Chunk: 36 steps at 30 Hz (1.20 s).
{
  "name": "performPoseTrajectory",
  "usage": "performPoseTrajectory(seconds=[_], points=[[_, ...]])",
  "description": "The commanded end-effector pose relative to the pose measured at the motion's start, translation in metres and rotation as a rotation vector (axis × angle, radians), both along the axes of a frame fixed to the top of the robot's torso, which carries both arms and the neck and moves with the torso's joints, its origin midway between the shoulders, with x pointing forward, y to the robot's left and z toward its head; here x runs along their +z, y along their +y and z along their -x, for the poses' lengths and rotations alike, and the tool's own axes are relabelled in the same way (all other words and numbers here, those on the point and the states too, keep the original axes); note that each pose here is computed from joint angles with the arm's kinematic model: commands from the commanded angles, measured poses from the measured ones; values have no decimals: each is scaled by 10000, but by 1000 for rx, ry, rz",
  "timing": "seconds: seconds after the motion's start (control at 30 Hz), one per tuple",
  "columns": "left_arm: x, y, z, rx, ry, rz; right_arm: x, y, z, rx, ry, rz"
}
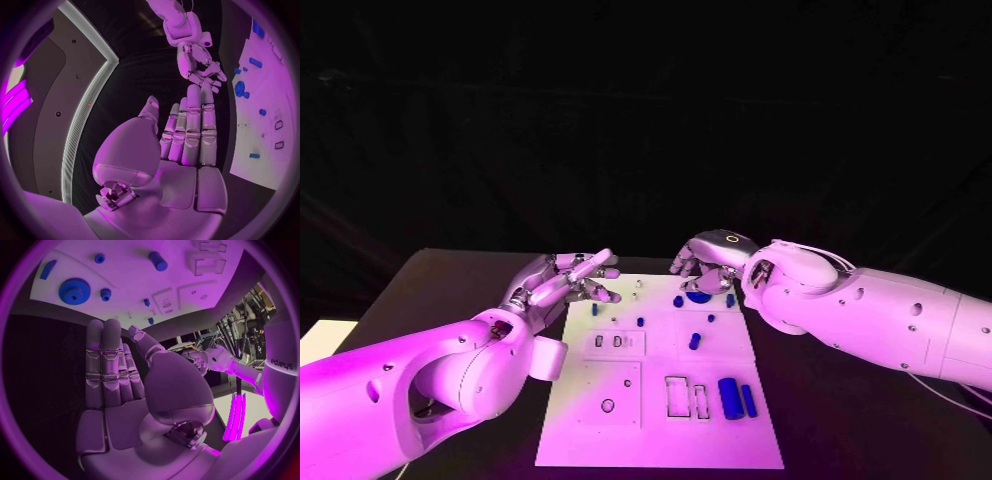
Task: Assemble the parts on the task board
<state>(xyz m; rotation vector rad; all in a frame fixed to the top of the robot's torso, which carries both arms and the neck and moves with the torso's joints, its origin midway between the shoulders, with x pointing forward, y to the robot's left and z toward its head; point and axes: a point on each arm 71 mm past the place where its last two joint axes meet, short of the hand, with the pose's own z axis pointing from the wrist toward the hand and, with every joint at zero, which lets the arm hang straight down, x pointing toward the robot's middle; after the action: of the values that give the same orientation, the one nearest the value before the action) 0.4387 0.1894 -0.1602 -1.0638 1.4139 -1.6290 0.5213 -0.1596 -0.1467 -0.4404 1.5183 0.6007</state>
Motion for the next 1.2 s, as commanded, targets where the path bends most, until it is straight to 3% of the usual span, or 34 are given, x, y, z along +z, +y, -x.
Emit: performPoseTrajectory(seconds=[0.03,0.53,1.2], points=[[49,-48,47,-49,8,27,-27,8,-16,-35,-53,193],[144,-28,78,-55,-13,38,-77,-55,-106,-60,-33,275],[129,-5,31,-44,-14,34,-155,-83,-104,-48,22,250]])
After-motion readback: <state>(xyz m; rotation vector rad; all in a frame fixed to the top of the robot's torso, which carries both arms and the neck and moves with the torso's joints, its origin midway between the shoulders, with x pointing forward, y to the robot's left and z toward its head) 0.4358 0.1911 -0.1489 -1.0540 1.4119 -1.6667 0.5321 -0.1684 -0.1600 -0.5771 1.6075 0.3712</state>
